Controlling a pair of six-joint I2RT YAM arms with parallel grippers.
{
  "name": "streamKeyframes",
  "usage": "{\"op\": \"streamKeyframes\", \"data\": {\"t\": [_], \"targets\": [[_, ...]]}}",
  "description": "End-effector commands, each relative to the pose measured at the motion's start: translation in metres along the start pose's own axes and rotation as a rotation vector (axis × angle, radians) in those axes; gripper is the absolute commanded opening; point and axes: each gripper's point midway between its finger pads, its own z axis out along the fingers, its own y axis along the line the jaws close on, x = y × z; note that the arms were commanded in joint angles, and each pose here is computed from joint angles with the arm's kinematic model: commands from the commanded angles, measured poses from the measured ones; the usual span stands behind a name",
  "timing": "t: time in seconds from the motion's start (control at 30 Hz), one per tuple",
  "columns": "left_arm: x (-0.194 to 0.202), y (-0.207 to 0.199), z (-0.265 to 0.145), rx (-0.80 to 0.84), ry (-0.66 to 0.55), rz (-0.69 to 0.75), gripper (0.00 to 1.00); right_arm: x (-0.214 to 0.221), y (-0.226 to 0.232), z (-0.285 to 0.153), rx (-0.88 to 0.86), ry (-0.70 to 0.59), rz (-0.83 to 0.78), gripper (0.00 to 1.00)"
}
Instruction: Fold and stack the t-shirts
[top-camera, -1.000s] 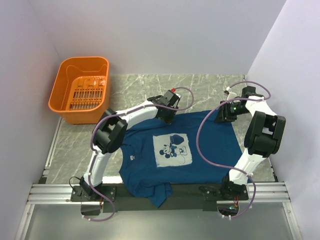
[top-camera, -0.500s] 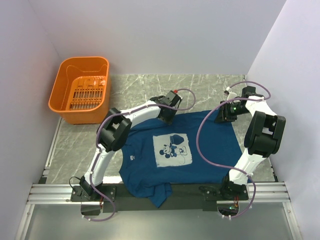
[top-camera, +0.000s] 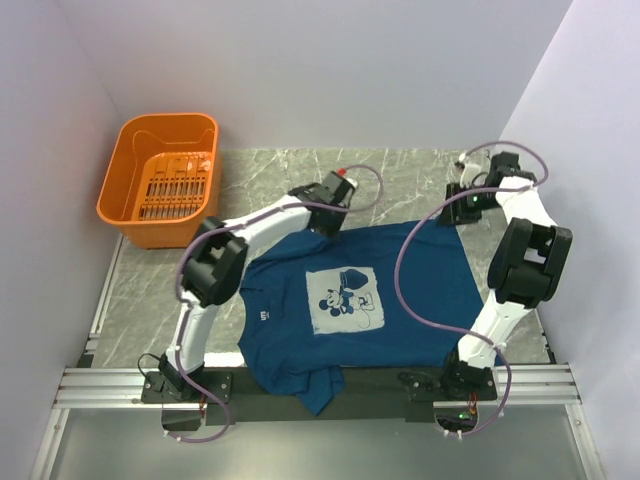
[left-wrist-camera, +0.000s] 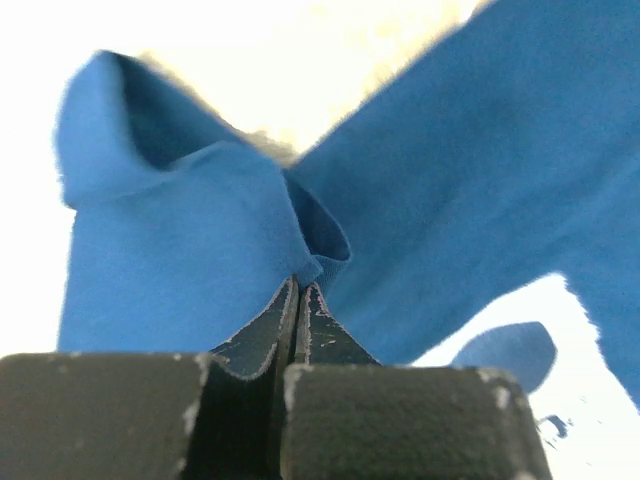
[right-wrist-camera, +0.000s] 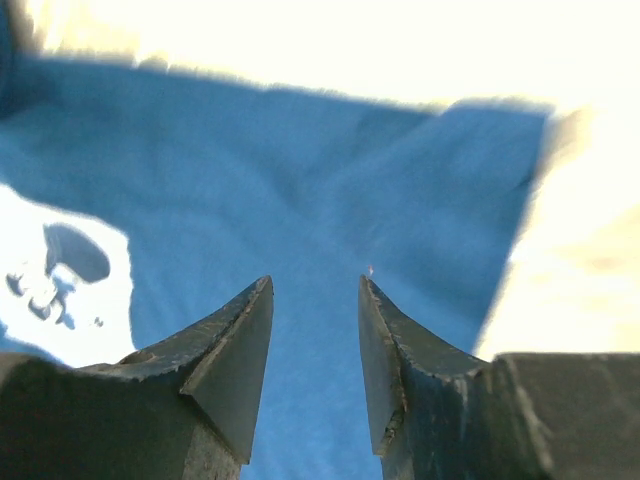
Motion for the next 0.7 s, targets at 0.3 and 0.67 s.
{"op": "streamKeyframes", "data": {"t": [0.3, 0.67], "targets": [[-0.059, 0.021, -0.055, 0.117, -0.191, -0.185, 0.0, -0.066, -0.079, 0.011, 0.241, 0.028, -0.019, 0.47], [-0.062, 0.033, -0.054, 0.129, -0.188, -0.223, 0.0, -0.067, -0.101, 0.044, 0.243, 0.064, 0.001, 0.47]]}}
